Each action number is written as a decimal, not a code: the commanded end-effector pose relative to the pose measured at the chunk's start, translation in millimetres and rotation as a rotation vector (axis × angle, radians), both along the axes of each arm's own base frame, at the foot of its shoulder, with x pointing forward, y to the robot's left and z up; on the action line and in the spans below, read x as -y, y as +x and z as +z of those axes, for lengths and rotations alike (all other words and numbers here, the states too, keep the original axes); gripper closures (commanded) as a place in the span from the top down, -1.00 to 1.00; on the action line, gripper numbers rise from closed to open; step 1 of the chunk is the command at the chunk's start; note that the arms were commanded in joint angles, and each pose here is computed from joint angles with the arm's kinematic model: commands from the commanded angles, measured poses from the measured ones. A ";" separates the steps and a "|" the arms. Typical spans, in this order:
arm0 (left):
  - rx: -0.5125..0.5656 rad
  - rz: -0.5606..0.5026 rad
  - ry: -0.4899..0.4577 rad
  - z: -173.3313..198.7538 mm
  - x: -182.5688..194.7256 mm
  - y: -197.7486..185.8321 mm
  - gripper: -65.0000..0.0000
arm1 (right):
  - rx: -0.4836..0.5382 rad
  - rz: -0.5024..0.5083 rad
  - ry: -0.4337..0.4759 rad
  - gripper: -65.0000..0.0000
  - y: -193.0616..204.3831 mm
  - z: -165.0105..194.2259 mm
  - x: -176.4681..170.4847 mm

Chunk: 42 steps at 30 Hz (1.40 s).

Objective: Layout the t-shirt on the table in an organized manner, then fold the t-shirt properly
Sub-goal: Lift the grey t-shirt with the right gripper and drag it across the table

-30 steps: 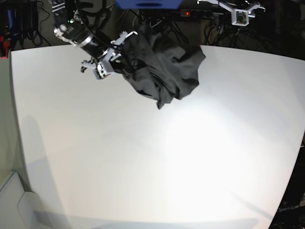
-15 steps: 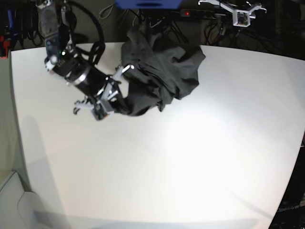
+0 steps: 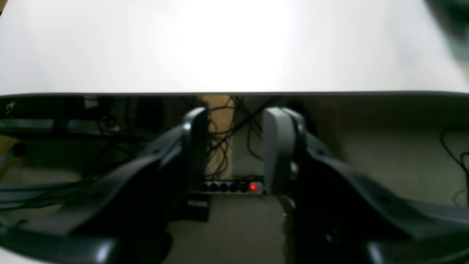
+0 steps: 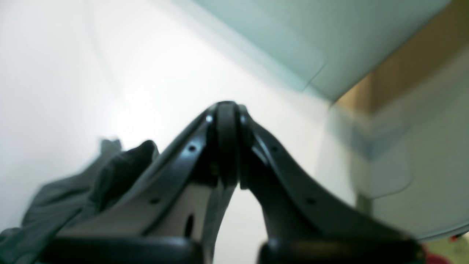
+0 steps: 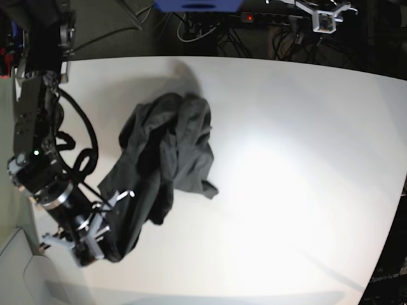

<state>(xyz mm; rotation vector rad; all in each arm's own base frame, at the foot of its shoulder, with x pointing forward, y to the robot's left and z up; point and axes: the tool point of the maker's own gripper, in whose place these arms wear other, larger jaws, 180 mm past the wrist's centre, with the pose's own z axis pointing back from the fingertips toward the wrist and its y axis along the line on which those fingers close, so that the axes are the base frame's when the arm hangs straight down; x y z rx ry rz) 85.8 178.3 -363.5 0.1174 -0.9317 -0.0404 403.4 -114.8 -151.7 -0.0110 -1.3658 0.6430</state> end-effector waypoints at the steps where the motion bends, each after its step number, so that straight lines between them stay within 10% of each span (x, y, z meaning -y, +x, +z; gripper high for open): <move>1: 0.026 0.001 0.019 9.2 -4.9 1.3 -0.26 | 0.106 0.011 0.014 -1.00 5.3 35.6 0.6; 21: 0.054 0.018 0.062 18.9 -20.9 7.3 -0.26 | 0.663 -0.076 0.041 -1.00 6.0 270.4 36.6; 42: 0.071 0.028 0.088 24.0 -29.9 9.8 -0.26 | 0.886 -0.060 0.069 -1.00 -15.1 398.4 35.1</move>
